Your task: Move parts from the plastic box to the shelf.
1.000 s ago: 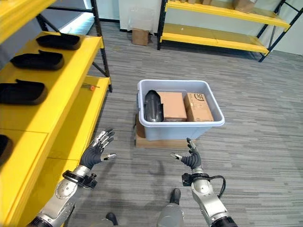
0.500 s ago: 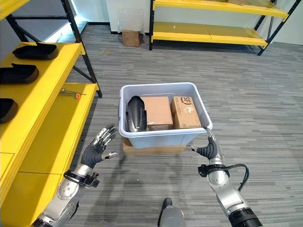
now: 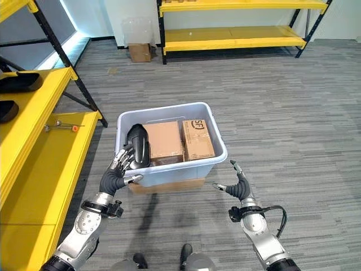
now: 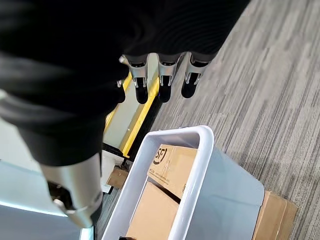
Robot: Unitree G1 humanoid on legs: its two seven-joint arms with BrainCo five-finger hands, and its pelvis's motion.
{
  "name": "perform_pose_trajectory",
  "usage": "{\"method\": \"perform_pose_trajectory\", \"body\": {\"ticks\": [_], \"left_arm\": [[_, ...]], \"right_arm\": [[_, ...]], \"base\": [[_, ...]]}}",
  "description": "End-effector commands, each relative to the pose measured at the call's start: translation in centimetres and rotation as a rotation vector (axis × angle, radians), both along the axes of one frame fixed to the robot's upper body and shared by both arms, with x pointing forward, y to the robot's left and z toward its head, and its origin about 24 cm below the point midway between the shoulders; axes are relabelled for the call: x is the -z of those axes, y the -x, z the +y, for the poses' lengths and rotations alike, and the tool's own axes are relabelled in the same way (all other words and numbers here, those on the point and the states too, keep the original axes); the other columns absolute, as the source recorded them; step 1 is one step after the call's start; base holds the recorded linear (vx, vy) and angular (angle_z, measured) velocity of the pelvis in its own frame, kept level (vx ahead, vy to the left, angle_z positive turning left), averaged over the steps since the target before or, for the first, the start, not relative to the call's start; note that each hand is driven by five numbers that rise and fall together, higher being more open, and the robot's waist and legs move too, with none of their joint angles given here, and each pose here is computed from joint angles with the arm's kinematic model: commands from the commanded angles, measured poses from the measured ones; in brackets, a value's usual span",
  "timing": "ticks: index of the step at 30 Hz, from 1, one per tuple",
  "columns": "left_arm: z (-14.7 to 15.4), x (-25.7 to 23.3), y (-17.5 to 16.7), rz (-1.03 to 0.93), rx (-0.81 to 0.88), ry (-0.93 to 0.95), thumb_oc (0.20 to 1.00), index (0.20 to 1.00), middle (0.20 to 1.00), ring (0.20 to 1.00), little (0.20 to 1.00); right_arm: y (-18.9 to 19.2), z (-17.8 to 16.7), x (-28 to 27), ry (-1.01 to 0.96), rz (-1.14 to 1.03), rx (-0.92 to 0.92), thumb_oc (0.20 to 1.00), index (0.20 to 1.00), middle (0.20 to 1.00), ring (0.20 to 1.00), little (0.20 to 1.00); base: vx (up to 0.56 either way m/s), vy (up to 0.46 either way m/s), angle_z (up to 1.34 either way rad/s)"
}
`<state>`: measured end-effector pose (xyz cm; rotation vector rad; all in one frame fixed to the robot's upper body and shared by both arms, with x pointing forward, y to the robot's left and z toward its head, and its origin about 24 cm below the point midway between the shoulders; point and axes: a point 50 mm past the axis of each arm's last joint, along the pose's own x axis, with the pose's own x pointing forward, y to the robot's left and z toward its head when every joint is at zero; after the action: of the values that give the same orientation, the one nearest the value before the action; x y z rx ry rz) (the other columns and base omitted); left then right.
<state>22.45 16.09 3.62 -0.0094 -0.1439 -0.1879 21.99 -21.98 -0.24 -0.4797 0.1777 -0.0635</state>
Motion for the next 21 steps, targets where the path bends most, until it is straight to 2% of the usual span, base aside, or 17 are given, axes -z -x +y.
{"method": "perform_pose_trajectory", "body": {"ticks": [1, 6, 11, 21], "left_arm": [[1.2, -1.8, 0.1, -0.113, -0.063, 0.027, 1.000, 1.000, 1.000, 1.000, 1.000], [2.0, -1.3, 0.2, -0.098, -0.161, 0.032, 1.000, 1.000, 1.000, 1.000, 1.000], [1.8, -0.8, -0.5, -0.060, -0.161, 0.031, 1.000, 1.000, 1.000, 1.000, 1.000], [0.7, -0.2, -0.4, -0.035, -0.071, -0.013, 1.000, 1.000, 1.000, 1.000, 1.000]], "right_arm": [[-1.0, 0.8, -2.8, -0.031, -0.137, -0.089, 1.000, 1.000, 1.000, 1.000, 1.000], [-0.6, 1.8, -1.7, -0.111, -0.078, -0.119, 1.000, 1.000, 1.000, 1.000, 1.000], [-0.8, 3.3, -0.8, -0.194, 0.016, -0.154, 1.000, 1.000, 1.000, 1.000, 1.000], [-1.6, 4.4, -1.6, -0.188, -0.033, -0.189, 1.000, 1.000, 1.000, 1.000, 1.000]], "base": [[0.10, 0.043, -0.26], [0.23, 0.112, -0.45], [0.22, 0.165, -0.09], [0.17, 0.171, 0.05]]}}
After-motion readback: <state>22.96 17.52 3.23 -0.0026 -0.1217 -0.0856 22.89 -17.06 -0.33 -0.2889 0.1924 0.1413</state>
